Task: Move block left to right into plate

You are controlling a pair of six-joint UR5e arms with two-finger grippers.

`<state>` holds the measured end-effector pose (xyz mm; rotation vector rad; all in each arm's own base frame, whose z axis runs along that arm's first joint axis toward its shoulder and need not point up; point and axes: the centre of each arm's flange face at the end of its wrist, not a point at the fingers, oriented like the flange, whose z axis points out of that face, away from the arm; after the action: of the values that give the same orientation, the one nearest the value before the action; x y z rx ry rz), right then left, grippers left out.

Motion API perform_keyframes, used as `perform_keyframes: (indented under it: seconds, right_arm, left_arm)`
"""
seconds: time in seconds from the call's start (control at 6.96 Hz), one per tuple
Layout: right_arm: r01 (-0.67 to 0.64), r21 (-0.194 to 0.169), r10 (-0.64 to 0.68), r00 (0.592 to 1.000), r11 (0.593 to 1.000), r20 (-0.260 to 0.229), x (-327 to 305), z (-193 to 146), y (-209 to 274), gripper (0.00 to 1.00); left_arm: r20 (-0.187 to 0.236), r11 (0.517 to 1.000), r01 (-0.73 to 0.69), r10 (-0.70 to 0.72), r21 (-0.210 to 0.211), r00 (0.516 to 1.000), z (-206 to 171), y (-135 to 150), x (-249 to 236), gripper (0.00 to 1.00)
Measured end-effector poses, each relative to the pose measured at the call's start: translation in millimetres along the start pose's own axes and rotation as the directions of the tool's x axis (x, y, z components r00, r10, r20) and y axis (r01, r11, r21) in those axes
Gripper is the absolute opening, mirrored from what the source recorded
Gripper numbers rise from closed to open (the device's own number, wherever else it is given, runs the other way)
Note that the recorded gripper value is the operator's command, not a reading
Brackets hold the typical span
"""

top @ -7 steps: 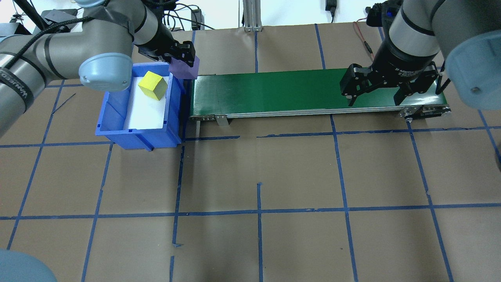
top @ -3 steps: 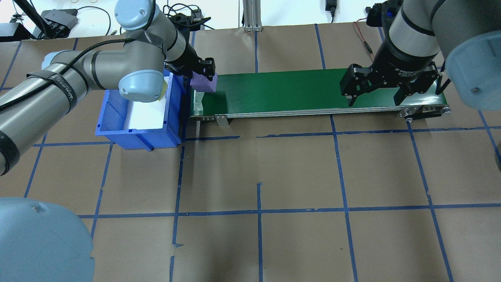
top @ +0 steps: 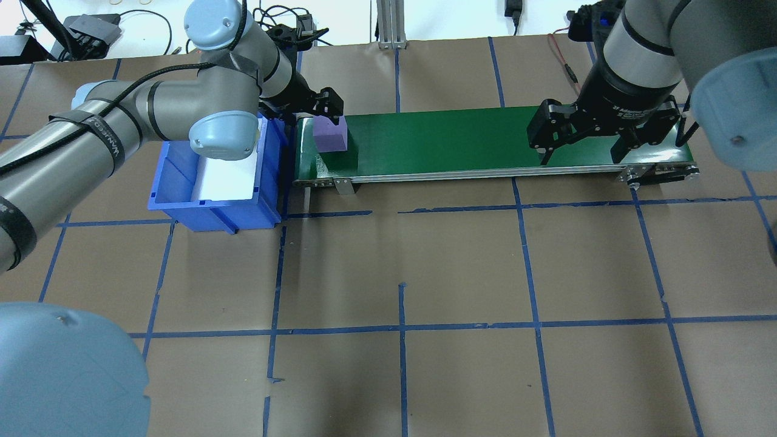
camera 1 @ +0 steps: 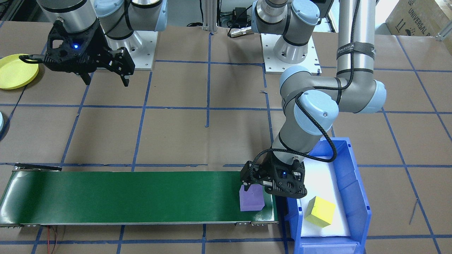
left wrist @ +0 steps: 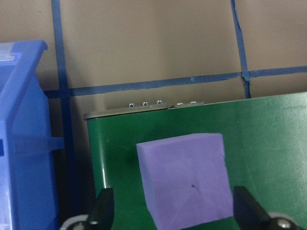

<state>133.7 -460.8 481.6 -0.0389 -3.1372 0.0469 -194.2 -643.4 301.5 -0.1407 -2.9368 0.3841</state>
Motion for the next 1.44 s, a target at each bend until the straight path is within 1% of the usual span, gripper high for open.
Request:
perform_keyframes:
  seconds: [0.14, 0.29, 0.43, 0.57, 0.72, 1.01, 1.15, 1.44]
  right_arm:
    - [0.0, 0.0, 0.0, 1.0, 1.0, 0.0, 0, 0, 0, 1.0]
    - [0.0, 0.0, 0.0, 1.0, 1.0, 0.0, 0, 0, 0, 1.0]
    - [-0.001, -0.002, 0.001, 1.0, 1.0, 0.0, 0, 1, 0, 1.0]
    - [-0.001, -0.003, 0.001, 1.0, 1.0, -0.001, 1, 1, 0, 1.0]
    - [-0.001, -0.003, 0.001, 1.0, 1.0, -0.001, 1, 2, 0, 1.0]
    - [-0.002, -0.004, 0.002, 1.0, 1.0, -0.001, 1, 2, 0, 1.0]
    - [-0.003, -0.003, 0.003, 1.0, 1.0, -0.001, 1, 2, 0, 1.0]
    - [-0.002, -0.003, 0.002, 1.0, 1.0, -0.001, 1, 1, 0, 1.0]
  left_arm:
    - [0.001, 1.0, -0.004, 0.004, 0.023, 1.0, -13, -2, 2, 1.0]
    - [0.007, 0.998, -0.018, 0.018, 0.055, 1.0, -35, -5, 5, 1.0]
    - [0.025, 0.995, -0.044, 0.042, 0.091, 0.999, -58, -9, 5, 1.0]
    - [0.05, 0.99, -0.075, 0.07, 0.118, 0.996, -76, -15, 2, 1.0]
    - [0.07, 0.987, -0.101, 0.093, 0.127, 0.993, -85, -20, -9, 1.0]
    - [0.113, 0.981, -0.155, 0.142, 0.12, 0.983, -93, -29, -66, 1.0]
    - [0.123, 0.981, -0.165, 0.152, 0.106, 0.981, -91, -30, -92, 1.0]
    - [0.128, 0.976, -0.206, 0.196, 0.071, 0.972, -75, -33, -128, 1.0]
